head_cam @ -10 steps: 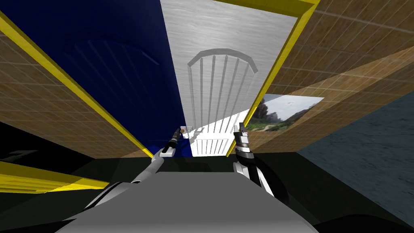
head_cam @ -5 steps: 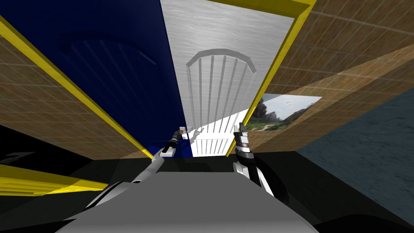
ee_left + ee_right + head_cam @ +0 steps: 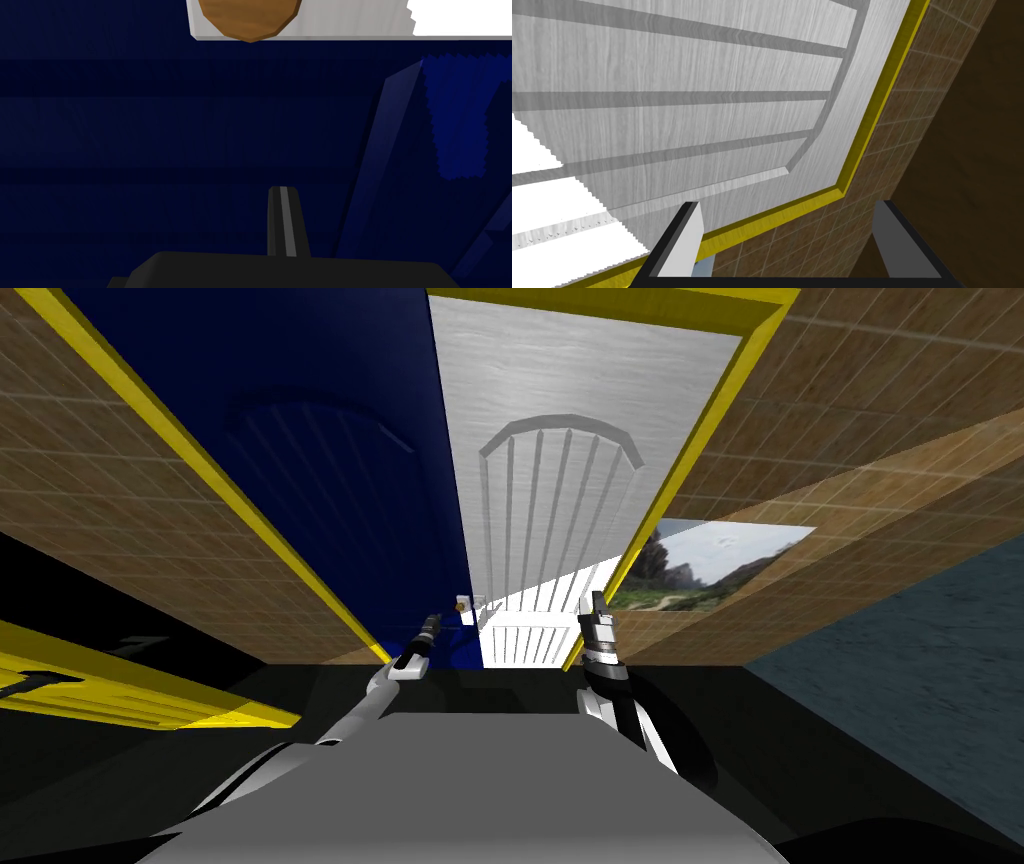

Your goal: Pull the door open

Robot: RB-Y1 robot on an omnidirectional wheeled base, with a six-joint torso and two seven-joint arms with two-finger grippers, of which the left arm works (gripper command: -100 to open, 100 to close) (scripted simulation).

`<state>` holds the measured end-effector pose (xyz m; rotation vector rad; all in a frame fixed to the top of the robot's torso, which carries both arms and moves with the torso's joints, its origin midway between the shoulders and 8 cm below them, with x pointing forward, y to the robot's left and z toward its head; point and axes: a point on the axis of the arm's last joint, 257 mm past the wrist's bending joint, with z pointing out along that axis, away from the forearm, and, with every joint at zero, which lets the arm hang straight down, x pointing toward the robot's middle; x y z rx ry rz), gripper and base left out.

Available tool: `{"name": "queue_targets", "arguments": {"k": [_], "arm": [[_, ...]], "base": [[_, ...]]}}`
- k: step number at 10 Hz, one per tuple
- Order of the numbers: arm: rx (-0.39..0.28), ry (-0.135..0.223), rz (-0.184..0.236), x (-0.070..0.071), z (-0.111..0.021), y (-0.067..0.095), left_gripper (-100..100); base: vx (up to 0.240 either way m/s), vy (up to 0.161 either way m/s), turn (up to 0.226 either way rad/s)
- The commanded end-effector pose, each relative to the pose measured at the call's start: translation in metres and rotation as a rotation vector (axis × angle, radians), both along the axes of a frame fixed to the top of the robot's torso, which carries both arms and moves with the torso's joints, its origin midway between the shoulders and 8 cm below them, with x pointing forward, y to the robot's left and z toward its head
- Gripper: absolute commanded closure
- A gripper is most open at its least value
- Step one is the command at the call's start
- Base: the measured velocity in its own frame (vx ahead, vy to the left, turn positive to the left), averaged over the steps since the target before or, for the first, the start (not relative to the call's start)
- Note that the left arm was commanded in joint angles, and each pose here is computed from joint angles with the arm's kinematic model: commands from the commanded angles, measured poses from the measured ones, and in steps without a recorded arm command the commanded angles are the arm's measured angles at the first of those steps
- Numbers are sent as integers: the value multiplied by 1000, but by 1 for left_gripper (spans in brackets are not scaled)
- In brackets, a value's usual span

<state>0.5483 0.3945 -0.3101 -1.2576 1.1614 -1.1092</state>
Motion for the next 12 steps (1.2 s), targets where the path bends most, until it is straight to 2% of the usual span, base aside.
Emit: {"name": "queue_targets", "arguments": {"k": [1, 4, 5, 6, 7, 8, 9, 10, 11, 12], "arm": [[-2, 0, -7, 0, 1, -3, -100], [-12, -8, -41, 5, 6, -20, -100], [-16, -16, -60, 9, 10, -31, -100], [-13, -12, -49, 7, 8, -25, -100], [2, 9, -9, -2, 1, 2, -100], [8, 18, 10, -6, -2, 15, -100], [8, 18, 10, -6, -2, 15, -100], [21, 34, 46, -14, -6, 38, -100], [25, 37, 58, -16, -7, 44, -100], [24, 35, 57, -15, -6, 43, -100]], "base": [[-203, -16, 4], [-194, -57, -37], [-182, -89, -84], [-77, -45, -14], [-25, 56, 231], [-21, 107, 189], [-5, 88, 16], [55, 97, 140], [151, 92, 116], [197, 52, -34]]}}
